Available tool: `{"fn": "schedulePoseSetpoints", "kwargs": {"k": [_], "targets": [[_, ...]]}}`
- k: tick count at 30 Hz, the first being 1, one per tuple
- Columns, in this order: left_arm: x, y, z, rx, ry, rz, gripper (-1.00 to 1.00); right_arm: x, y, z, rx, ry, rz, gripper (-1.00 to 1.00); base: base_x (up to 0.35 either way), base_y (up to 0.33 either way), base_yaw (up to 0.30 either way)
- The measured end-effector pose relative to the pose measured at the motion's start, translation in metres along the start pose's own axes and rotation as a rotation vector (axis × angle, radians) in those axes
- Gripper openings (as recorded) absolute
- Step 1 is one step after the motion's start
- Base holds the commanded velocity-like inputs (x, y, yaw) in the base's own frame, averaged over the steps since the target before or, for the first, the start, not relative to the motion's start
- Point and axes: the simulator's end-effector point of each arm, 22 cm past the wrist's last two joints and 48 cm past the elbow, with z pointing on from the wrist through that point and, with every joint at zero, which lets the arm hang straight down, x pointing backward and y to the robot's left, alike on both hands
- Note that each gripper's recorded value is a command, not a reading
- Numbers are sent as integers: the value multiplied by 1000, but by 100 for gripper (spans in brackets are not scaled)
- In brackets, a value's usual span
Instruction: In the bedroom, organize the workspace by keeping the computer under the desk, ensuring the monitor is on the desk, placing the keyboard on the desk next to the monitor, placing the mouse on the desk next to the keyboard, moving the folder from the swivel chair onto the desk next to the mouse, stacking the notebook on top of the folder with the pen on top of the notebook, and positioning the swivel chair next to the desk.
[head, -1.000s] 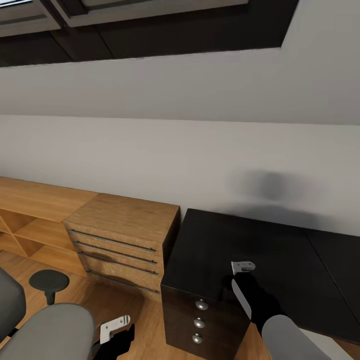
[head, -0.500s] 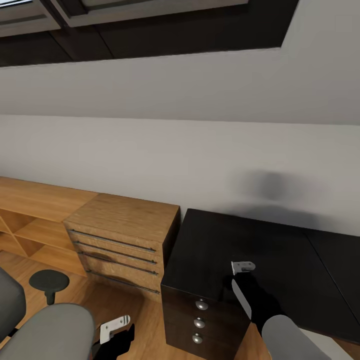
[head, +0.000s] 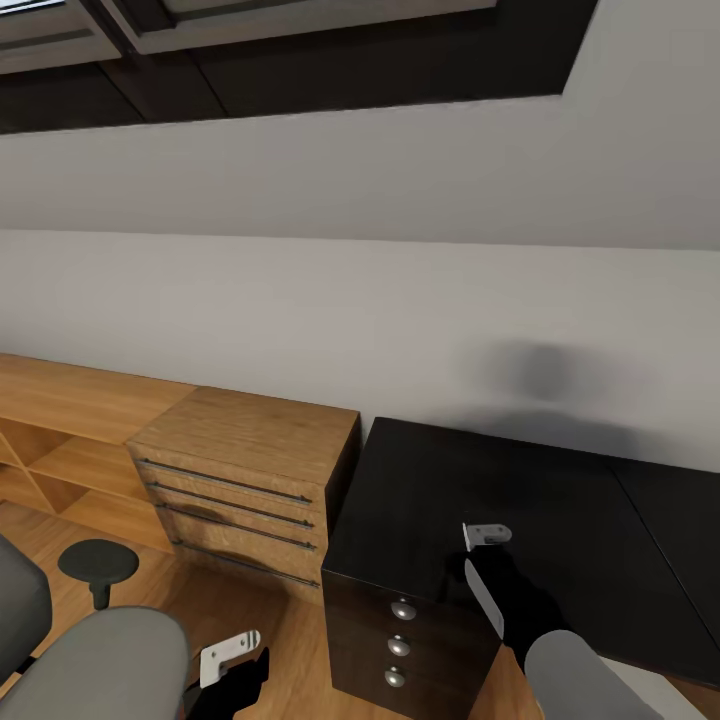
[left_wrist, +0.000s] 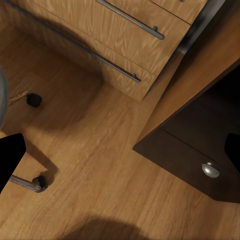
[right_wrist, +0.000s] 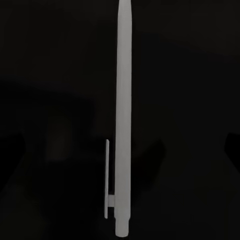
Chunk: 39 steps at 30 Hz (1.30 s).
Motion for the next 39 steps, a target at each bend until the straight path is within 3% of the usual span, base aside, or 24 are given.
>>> {"fn": "schedulePoseSetpoints", "kwargs": {"k": [39], "targets": [[0,0,0,1,-1,-1,100,17,0,5,11,36,-14,100,0,0,0]]}}
